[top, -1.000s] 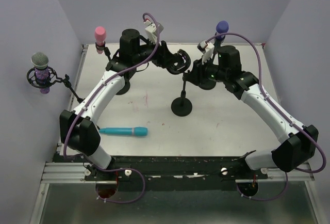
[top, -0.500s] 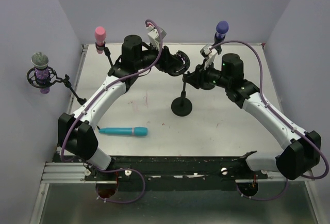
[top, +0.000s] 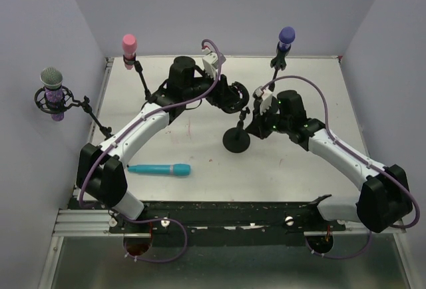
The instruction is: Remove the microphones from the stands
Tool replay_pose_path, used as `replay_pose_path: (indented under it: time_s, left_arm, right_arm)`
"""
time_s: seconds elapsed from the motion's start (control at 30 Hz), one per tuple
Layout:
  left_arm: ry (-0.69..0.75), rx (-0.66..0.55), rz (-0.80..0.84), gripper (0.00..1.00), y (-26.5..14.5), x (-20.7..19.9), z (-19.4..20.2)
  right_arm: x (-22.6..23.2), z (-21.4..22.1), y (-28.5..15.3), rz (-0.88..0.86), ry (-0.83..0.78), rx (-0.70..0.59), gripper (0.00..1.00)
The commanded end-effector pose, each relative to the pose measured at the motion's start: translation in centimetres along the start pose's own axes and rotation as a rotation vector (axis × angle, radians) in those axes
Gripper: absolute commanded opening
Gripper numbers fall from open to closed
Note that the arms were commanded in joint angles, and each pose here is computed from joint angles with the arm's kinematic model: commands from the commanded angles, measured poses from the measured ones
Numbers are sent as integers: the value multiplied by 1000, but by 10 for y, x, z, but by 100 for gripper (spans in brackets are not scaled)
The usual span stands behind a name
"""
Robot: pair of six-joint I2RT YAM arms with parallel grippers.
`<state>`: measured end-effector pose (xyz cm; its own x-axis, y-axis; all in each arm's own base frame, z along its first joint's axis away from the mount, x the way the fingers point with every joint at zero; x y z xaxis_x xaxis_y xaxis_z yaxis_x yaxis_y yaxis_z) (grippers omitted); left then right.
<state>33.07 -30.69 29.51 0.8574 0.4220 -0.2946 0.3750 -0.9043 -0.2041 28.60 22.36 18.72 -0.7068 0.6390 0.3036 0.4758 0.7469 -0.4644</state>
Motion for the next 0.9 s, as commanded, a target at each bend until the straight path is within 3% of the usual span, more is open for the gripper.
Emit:
replay_pose_path:
  time_s: [0.0, 0.2, 0.27, 0.37, 0.6, 0.87]
  left_arm:
    - [-63, 104, 17, 61, 5, -7, 33]
    - [-57, 107, 9, 61, 6, -6, 33]
    - [-55, 108, 10, 61, 5, -6, 33]
    - [-53, 107, 15, 61, 5, -8, 32]
    - [-53, 100, 19, 61, 4, -11, 27]
    - [-48, 98, 25, 61, 4, -14, 26]
  right_arm:
    - [-1, 52, 0, -5, 53, 167, 1]
    - [-3, 55, 1, 4, 49, 164, 2]
    - [0, 43, -5, -2, 25, 143, 15]
    - [6, 21, -18, 0, -56, 101, 41]
    - [23, -34, -39, -15, -117, -42, 71]
    - [15, -47, -16, -29, -112, -59, 71]
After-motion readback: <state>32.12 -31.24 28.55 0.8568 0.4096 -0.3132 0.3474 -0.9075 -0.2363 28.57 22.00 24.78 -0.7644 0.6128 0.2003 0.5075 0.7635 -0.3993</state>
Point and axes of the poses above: each gripper's point midway between its finger pads, its own y axis out along the fingers, its own x axis along the line the jaws close on, z = x × y, the point moved 2 cm from there along -y, back along the fingers, and after that the axes turned 6 degrees about y, right-handed, at the moved point
